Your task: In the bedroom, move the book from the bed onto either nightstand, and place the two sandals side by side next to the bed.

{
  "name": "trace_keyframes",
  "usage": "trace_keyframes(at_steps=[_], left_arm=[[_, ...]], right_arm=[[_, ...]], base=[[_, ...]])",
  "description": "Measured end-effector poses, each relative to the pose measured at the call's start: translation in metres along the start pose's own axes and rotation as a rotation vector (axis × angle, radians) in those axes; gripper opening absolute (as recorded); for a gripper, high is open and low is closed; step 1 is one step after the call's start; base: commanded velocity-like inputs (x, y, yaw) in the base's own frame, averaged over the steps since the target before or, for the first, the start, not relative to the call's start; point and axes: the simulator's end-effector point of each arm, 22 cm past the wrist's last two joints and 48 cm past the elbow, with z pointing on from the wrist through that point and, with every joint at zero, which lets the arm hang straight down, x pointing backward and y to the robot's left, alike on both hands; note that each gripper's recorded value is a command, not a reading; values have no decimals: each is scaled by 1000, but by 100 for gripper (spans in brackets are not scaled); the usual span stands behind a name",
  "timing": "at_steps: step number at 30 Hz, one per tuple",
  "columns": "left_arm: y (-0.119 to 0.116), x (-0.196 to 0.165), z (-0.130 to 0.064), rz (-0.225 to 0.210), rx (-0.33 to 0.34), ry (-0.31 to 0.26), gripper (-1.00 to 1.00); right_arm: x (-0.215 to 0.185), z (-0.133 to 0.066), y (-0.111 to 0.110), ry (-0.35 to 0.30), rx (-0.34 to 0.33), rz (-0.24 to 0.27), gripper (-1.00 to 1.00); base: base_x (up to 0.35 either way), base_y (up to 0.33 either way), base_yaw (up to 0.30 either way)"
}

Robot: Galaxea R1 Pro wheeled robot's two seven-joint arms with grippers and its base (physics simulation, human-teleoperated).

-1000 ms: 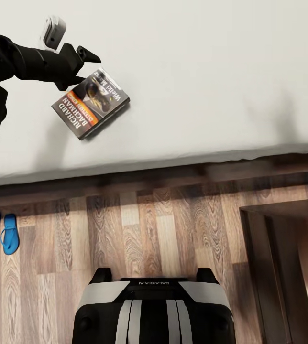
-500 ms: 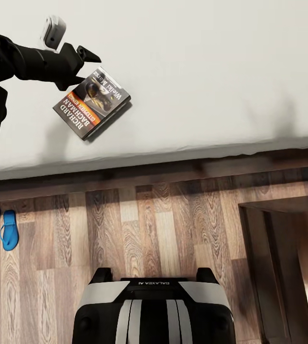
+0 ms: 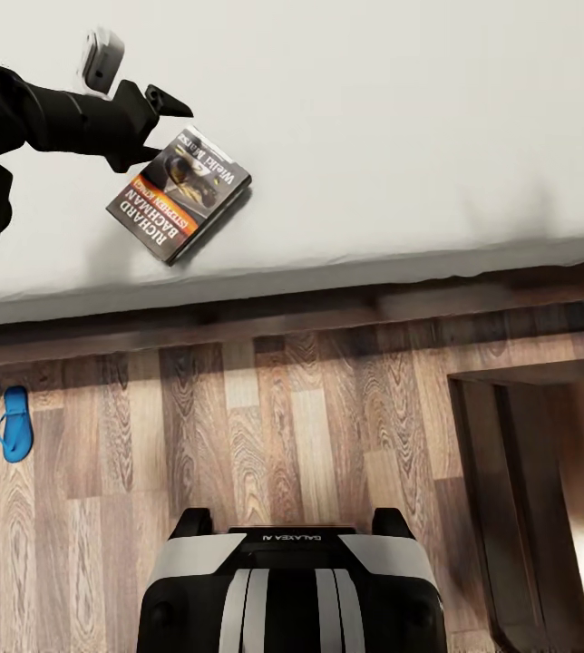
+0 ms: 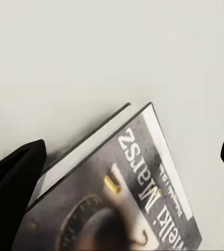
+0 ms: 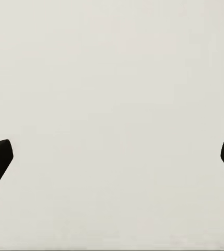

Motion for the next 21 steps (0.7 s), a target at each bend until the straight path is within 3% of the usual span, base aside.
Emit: trace_keyframes(at_steps=[13, 21], left_arm=[[-3, -2, -5, 0, 9, -2, 100], [-26, -20, -39, -8, 45, -29, 100]], right_arm=[[-4, -1, 1, -7, -1, 0, 100], [-15, -6, 3, -22, -6, 0, 100]], base=[[-48, -15, 0], [-2, -1, 0]])
